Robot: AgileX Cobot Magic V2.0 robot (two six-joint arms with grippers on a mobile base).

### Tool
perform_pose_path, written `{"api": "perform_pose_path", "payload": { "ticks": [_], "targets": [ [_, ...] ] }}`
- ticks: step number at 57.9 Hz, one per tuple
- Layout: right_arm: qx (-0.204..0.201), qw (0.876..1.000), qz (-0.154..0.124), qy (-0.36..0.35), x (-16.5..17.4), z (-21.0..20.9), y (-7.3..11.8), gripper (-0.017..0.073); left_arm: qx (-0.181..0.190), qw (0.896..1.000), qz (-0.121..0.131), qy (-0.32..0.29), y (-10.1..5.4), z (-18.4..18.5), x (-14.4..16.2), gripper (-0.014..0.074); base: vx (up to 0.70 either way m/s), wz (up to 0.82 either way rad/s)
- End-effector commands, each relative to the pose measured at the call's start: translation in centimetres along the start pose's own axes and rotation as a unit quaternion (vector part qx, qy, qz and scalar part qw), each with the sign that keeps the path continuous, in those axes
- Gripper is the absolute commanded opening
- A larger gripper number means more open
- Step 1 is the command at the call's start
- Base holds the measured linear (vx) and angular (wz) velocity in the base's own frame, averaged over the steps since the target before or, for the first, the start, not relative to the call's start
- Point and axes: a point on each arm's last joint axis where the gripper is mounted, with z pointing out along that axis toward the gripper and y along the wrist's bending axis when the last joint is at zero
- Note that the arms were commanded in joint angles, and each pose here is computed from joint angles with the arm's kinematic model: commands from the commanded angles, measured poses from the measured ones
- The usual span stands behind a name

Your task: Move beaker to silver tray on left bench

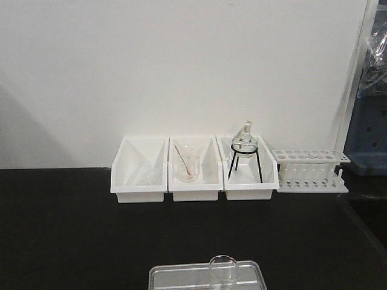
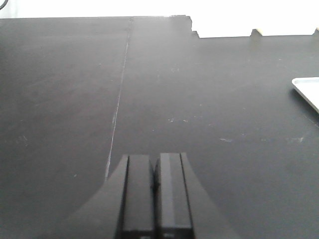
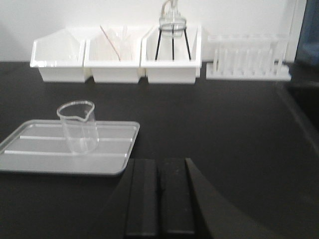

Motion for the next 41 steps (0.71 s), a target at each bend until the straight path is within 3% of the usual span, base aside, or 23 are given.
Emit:
{"api": "perform_pose_path", "payload": {
  "ticks": [1,8,41],
  "targets": [
    [0.013,0.998,-0.016,-0.062,-0.57,-0.4,-0.13,-0.0011,0.005,0.999,-0.006,-0.033,-0.06,0.19,0.12,0.0001,0.0,0.0],
    [0.028,0.998,-0.006,-0.062,-0.59,-0.36,-0.3,-0.0011,0.005,0.999,-0.006,-0.033,-0.06,0.19,0.12,0.0001,0.0,0.0],
    [0.03,0.998,-0.008,-0.058,-0.52,-0.35,-0.32,-0.0011,0.005,0.999,-0.006,-0.033,-0.06,0.19,0.12,0.0001,0.0,0.0]
  ]
}}
